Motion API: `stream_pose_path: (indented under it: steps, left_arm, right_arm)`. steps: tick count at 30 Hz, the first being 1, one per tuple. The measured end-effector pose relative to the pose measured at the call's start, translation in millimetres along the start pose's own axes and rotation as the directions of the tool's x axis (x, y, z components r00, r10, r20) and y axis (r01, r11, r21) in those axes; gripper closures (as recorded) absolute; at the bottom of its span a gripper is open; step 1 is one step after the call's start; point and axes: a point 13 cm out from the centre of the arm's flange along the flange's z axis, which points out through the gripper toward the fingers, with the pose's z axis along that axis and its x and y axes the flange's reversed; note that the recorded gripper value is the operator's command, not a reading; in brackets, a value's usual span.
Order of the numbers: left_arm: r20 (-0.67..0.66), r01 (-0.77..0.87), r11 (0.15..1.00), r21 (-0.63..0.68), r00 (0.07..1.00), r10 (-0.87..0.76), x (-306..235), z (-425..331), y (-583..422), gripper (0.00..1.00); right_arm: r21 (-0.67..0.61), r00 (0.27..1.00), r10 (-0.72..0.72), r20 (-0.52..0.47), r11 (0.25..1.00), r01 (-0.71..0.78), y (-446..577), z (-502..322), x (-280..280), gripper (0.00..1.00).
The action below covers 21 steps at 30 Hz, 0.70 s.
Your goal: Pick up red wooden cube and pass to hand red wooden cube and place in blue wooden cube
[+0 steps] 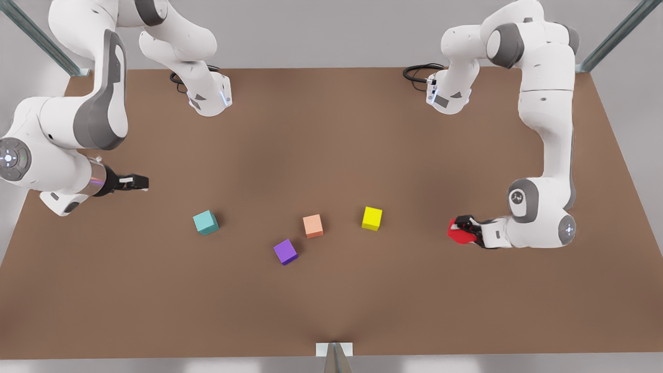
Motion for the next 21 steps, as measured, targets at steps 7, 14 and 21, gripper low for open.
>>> stream_pose_path:
  steps: [7, 14, 21]
  left_arm:
    - [0.007, 0.136, 0.786, 0.603, 0.984, -0.176, -130.1, 64.8, -237.4, 0.32]
    - [-0.114, 0.349, 0.502, 0.791, 0.891, -0.440, -196.1, 86.7, -304.8, 0.32]
    - [-0.192, 0.431, 0.374, 0.821, 0.826, -0.530, -208.6, 88.8, -296.5, 0.32]
  right_arm:
    - [-0.529, 0.983, -0.177, -0.043, 0.839, 0.128, 87.8, 98.6, -73.8, 0.00]
    - [-0.728, 0.881, -0.361, 0.306, 0.508, 0.461, 178.5, 106.1, -132.4, 0.00]
    - [-0.616, 0.652, -0.424, 0.628, 0.241, 0.750, 243.0, 112.6, -141.2, 0.00]
